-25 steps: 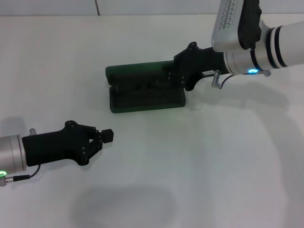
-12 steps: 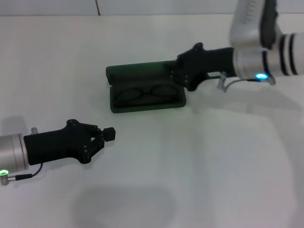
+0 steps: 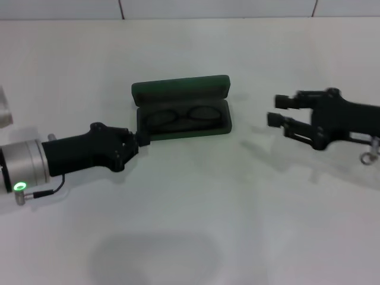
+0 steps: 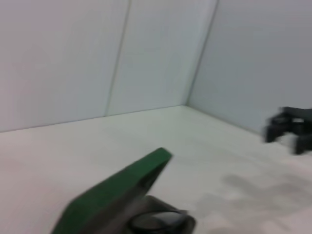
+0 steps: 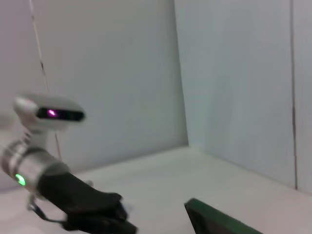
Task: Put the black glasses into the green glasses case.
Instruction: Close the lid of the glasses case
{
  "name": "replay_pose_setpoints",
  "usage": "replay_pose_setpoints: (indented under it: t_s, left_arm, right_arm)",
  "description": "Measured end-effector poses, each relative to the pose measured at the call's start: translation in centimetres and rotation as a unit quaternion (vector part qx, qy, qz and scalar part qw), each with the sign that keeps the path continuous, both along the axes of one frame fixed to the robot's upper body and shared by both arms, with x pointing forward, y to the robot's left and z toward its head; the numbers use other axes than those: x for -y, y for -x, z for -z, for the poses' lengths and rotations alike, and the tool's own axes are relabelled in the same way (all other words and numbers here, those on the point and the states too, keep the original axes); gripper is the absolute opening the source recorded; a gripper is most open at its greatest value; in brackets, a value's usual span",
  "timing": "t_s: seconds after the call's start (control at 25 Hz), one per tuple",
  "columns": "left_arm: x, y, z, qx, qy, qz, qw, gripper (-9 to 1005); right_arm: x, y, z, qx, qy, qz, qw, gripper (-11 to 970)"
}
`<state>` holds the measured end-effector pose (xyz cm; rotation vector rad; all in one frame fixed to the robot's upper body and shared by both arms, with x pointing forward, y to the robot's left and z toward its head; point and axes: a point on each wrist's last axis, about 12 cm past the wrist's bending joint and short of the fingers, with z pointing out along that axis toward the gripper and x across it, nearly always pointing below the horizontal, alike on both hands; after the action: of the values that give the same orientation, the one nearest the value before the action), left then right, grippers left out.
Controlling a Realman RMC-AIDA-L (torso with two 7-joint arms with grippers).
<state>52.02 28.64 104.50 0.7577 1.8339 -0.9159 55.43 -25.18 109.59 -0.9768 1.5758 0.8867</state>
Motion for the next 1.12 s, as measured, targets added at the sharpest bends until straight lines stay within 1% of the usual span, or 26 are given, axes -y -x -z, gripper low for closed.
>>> replay_pose_setpoints:
  t_s: [0.08, 0.16, 0.2, 0.28, 0.4, 0.56, 0.72, 0.92, 1.12]
  left_arm:
    - [0.0, -0.6, 0.0, -0.005, -0.007, -0.013, 1.000, 68]
    - [-0.1, -0.7, 0.0, -0.006, -0.009, -0.016, 1.000, 68]
    - [-0.1, -1.1, -0.1, -0.007, -0.014, -0.023, 1.000, 68]
    - [-0.1, -1.5, 0.0, -0.007, -0.022, -0.029, 0.999, 69]
    - [-0.1, -1.8, 0.2, -0.011, -0.033, -0.040, 0.999, 69]
    - [0.5, -2.4, 0.0, -0.008, -0.035, -0.040, 0.999, 70]
    - [1.4, -3.1, 0.1, -0.008, -0.042, -0.045, 0.998, 71]
    - [2.3, -4.0, 0.5, -0.010, -0.056, -0.066, 0.996, 73]
    - [2.3, -4.8, 0.9, -0.012, -0.077, -0.102, 0.992, 74]
  right_arm:
    - [1.0, 1.1, 0.6, 0.001, -0.023, 0.006, 1.000, 240]
    - [1.5, 1.9, 1.1, -0.005, -0.033, 0.011, 0.999, 306]
    - [1.7, 2.2, 1.5, -0.007, -0.034, 0.013, 0.999, 353]
    - [1.8, 2.8, 2.0, -0.005, -0.034, 0.012, 0.999, 446]
    - [1.5, 4.0, 3.0, 0.014, -0.031, -0.005, 0.999, 577]
    - [1.4, 5.0, 3.7, 0.023, -0.036, -0.019, 0.999, 731]
    - [1.3, 5.3, 3.9, 0.019, -0.034, -0.024, 0.999, 876]
    - [1.1, 5.4, 4.0, 0.017, -0.034, -0.030, 0.999, 876]
    - [0.8, 5.5, 4.2, 0.014, -0.031, -0.036, 0.999, 876]
